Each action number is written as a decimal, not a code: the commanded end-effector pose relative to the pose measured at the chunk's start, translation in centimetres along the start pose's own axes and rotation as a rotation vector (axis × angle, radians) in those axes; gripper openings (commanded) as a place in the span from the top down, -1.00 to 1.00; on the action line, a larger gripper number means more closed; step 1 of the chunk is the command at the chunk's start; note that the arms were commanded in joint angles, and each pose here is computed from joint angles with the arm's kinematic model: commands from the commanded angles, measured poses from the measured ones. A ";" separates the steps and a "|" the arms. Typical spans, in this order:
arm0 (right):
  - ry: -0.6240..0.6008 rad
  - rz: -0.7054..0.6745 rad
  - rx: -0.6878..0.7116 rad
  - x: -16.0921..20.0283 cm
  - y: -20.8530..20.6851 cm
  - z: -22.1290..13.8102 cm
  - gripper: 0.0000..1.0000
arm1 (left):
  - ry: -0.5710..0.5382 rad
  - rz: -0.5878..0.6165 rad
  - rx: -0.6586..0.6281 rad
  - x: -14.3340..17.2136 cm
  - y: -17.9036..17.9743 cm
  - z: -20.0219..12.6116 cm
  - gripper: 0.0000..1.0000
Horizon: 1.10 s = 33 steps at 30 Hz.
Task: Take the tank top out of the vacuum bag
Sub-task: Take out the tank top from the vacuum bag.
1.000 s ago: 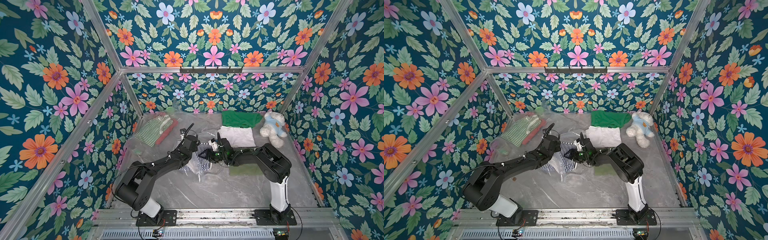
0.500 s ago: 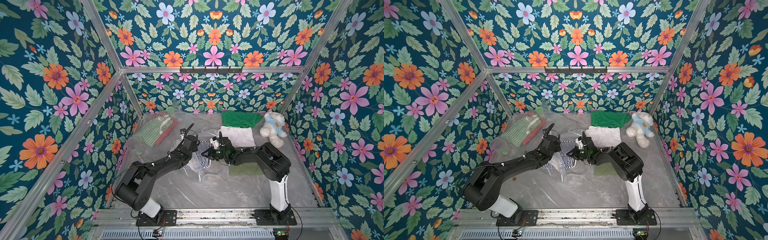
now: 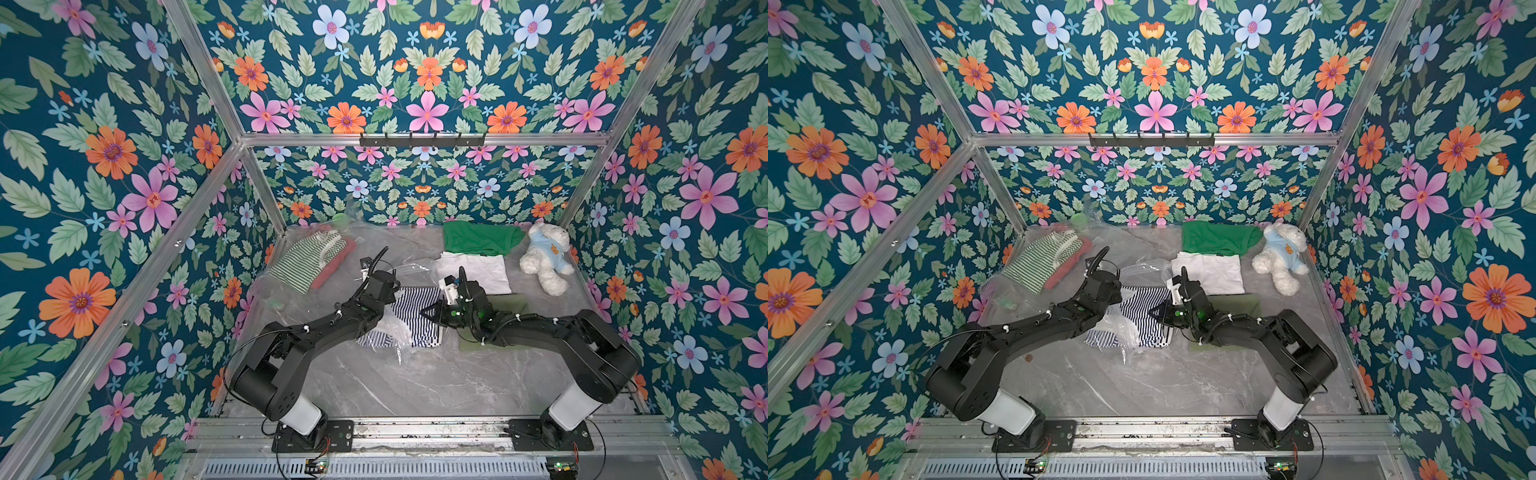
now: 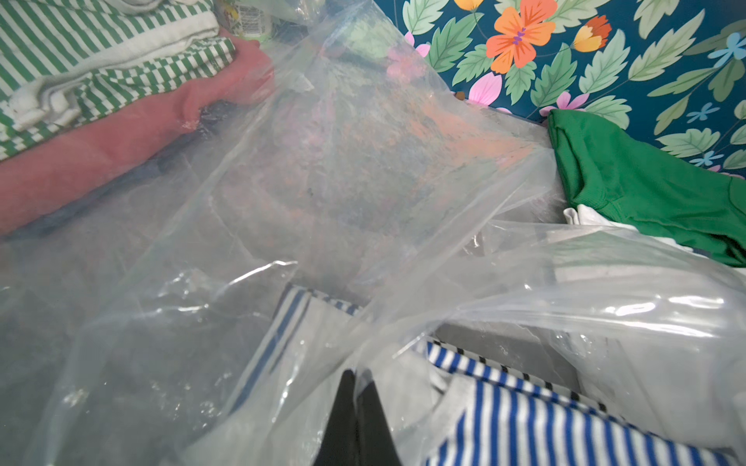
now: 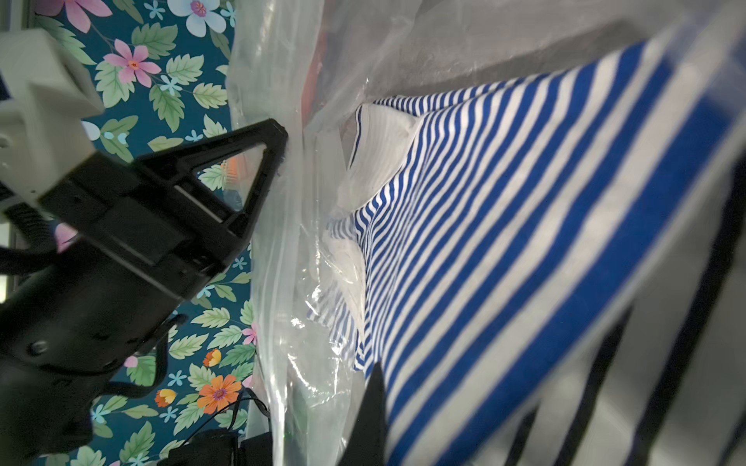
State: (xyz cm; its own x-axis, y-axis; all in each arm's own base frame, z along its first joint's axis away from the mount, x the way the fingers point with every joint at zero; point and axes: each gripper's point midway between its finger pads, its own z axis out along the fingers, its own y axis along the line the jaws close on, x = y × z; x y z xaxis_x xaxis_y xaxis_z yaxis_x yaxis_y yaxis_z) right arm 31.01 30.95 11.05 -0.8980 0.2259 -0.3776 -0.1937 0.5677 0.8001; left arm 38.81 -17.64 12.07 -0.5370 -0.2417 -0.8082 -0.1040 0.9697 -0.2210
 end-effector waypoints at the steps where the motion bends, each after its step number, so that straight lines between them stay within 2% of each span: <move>1: -0.011 -0.034 0.122 0.2 -1.5 -2.4 1.00 | -0.016 -0.013 -0.014 -0.2 0.2 0.2 1.00; 6: -0.010 -0.074 0.224 0.0 -1.9 -6.2 1.00 | -0.012 -0.012 -0.010 0.0 0.0 0.5 1.00; 12: -0.041 -0.068 0.243 -1.0 -2.0 -9.1 1.00 | -0.004 -0.013 -0.002 0.1 -0.2 0.7 1.00; 24: -0.127 0.070 0.394 -3.0 -7.2 -17.7 1.00 | -0.021 -0.002 -0.033 -0.2 0.5 0.4 1.00; 33: -0.121 0.144 0.491 -3.9 -8.3 -21.4 1.00 | -0.025 0.007 -0.054 -0.4 1.2 0.3 1.00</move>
State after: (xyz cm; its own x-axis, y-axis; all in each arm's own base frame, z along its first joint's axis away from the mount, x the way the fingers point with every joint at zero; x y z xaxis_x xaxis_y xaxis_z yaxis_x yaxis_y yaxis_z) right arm 29.02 9.04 16.38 -0.8126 0.4223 -0.4018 0.1309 0.8039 0.5801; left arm 39.10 -17.04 11.64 -0.5354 -0.2368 -0.8107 -0.1257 0.9715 -0.2008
